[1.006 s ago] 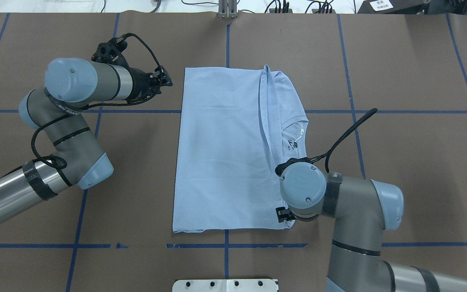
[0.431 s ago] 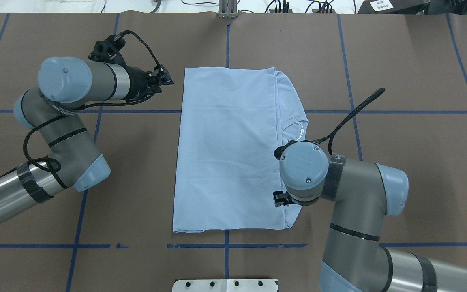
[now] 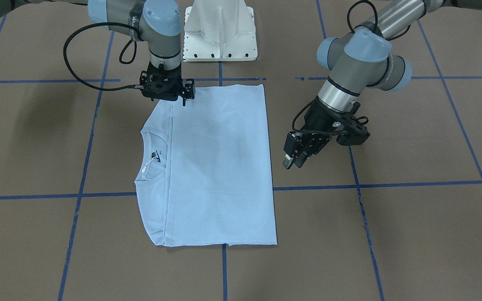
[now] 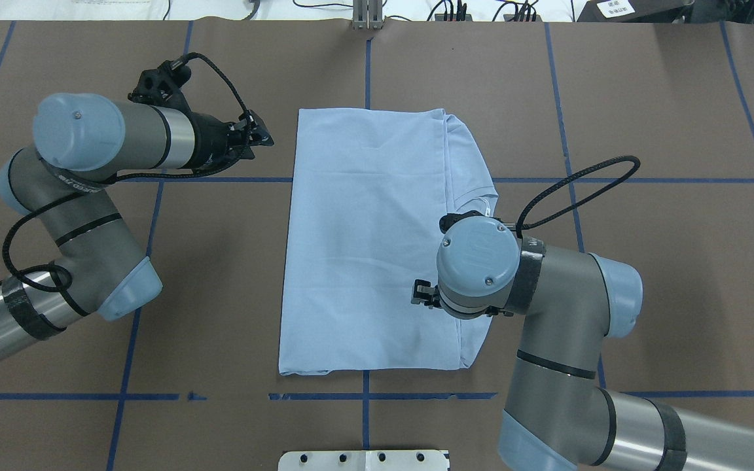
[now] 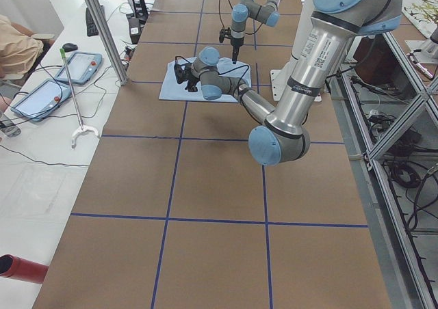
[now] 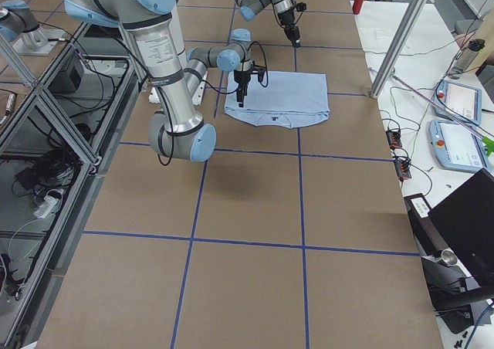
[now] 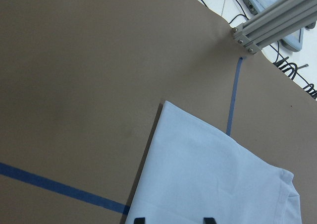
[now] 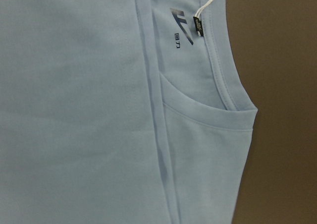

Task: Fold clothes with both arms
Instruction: 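Lower the right gripper to the shirt's near corner by the collar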

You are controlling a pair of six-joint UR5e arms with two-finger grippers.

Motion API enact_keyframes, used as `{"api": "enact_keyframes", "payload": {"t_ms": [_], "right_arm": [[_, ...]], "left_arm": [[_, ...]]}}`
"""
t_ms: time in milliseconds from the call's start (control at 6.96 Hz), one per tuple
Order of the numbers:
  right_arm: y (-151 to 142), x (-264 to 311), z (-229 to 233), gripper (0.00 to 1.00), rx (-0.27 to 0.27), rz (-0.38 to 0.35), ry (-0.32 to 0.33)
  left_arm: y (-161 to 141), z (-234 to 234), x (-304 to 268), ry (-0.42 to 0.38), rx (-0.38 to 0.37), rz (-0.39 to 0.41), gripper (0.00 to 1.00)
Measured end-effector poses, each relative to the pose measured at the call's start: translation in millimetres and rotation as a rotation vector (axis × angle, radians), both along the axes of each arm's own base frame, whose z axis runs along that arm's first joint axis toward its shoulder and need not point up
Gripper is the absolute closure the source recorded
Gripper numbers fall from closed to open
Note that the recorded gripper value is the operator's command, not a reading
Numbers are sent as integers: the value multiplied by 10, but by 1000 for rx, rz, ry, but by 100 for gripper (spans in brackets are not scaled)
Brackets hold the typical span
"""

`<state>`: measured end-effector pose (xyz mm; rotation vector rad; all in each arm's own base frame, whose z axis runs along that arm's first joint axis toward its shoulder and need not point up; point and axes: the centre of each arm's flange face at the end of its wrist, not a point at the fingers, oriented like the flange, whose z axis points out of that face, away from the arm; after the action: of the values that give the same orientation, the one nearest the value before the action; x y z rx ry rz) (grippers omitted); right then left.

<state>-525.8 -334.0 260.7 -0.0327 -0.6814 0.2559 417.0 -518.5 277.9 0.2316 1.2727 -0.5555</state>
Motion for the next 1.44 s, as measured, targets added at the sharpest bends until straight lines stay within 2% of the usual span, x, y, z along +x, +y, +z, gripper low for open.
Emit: {"api": "enact_keyframes", "payload": {"t_ms": [144,575,862,1006,1149,1437], "right_arm": [[103,-48,40,3,-74,114,-43],[240,-131,62,6,-228,404,-114],[280,-54,88,4,-317,554,-183],[373,-29,194,6,-353,579,-230],[480,-42,279,7,-368,570,-247],[592,-66,397,8,-376,547,-237]], "left_arm": [[7,-7,-6,0,0,1,51],[23,-43,-26,-1,-1,2,51],[35,-73,-40,-4,-5,2,51],[37,-76,-41,-4,-5,2,50],[37,-77,-42,-5,-5,2,50],[38,-79,-43,-5,-6,2,50]]}}
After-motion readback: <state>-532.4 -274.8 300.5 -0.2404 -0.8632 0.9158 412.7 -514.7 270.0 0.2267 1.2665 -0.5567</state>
